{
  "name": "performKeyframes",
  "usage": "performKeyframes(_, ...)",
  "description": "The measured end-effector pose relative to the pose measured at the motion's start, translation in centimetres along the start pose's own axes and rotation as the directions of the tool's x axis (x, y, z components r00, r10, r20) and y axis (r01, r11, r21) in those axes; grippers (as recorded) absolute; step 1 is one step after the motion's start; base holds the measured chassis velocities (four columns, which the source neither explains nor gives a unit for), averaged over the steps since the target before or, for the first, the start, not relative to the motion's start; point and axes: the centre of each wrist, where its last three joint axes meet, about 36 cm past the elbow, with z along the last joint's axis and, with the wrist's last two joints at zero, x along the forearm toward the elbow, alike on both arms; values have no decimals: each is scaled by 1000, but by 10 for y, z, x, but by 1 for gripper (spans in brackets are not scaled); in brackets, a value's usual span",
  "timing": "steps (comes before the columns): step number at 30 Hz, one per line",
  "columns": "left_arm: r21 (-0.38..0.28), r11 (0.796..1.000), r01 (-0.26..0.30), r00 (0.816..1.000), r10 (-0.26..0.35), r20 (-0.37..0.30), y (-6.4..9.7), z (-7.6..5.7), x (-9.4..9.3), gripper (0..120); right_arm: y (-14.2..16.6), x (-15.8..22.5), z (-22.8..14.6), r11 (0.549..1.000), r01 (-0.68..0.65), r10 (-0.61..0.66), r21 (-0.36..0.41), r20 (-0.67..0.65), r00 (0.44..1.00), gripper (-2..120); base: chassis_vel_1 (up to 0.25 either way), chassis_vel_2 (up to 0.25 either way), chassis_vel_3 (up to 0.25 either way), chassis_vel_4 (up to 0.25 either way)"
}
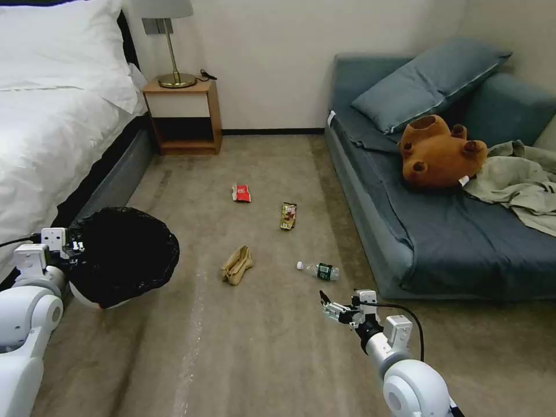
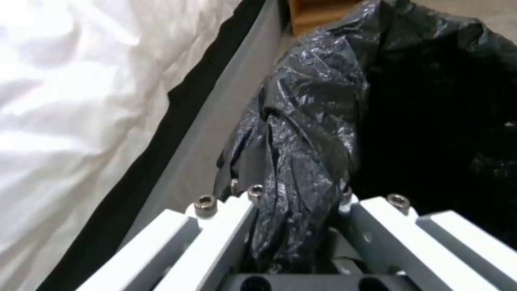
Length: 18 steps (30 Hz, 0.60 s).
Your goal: Pick up the trash bin, then pick up the garbage on the floor and place it into the trash bin.
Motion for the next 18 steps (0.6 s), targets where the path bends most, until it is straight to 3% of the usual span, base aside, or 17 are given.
performKeyframes(18,-1,1000,7,1000,-7,-22,2,7,-4,4,2,-8,6,1000,7,-7,-1,-16,1000,100,-121,117,113,-119)
